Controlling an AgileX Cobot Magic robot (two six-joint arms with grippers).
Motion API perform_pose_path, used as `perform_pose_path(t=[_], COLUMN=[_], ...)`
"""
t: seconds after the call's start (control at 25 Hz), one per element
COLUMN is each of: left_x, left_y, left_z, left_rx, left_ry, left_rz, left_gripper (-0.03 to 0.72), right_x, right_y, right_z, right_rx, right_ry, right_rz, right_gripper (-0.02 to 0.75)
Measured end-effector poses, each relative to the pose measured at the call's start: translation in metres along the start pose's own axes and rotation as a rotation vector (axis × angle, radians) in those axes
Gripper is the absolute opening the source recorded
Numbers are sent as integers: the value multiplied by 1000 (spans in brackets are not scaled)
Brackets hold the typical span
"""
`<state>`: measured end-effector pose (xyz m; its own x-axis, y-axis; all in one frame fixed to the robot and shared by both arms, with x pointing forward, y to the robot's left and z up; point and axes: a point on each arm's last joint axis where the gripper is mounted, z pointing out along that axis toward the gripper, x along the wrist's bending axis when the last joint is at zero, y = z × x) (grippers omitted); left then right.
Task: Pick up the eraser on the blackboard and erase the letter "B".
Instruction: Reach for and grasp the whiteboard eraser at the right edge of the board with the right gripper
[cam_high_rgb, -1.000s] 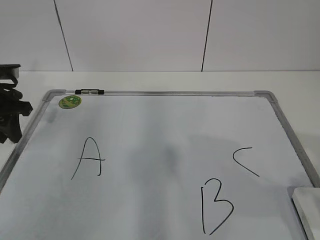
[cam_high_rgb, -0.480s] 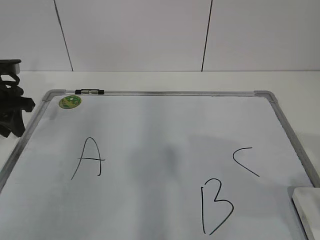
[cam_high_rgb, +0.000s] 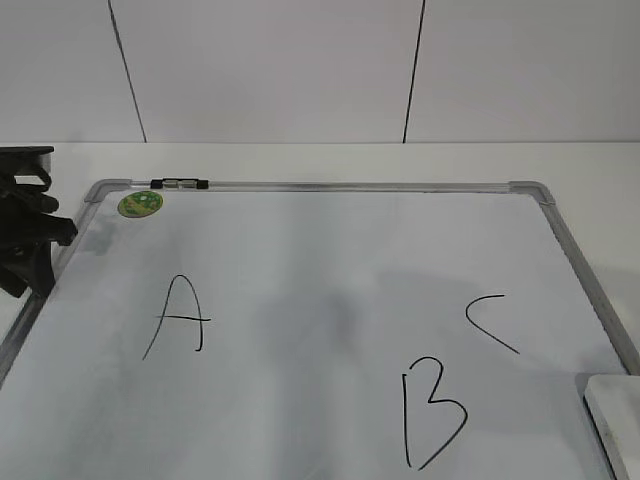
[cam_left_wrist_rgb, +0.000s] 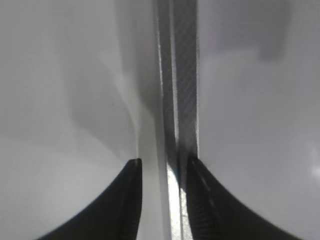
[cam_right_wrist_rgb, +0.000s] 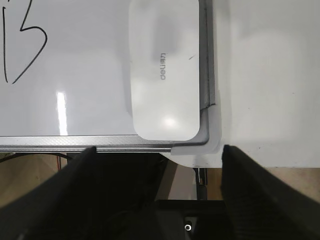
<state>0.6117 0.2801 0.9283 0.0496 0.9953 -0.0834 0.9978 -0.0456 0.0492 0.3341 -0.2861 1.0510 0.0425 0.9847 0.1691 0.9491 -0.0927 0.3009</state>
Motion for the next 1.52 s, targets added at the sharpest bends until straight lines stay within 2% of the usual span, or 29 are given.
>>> perform_pose_path(t=[0.28,0.52,0.6,0.88,1.16,1.52], left_x=[0,-1,-1,-1,-1,-1], left_y=[0,0,0,1,1,1], left_z=[0,0,0,0,0,0], left_rx=[2,5,4,2,2,3], left_ry=[0,-6,-13,-15,-15,-15], left_rz=[0,-4,-15,-22,-22,-22], left_gripper=[227,51,25,19,19,19], right_x=[0,0,0,2,0,-2], right_y=[0,0,0,6,23,49], right_z=[0,0,0,7,31,69], right_rx=[0,0,0,52,194,260], right_ry=[1,1,1,23,17,36], right_rz=[0,0,0,18,29,37], right_gripper=[584,584,587,666,669,669])
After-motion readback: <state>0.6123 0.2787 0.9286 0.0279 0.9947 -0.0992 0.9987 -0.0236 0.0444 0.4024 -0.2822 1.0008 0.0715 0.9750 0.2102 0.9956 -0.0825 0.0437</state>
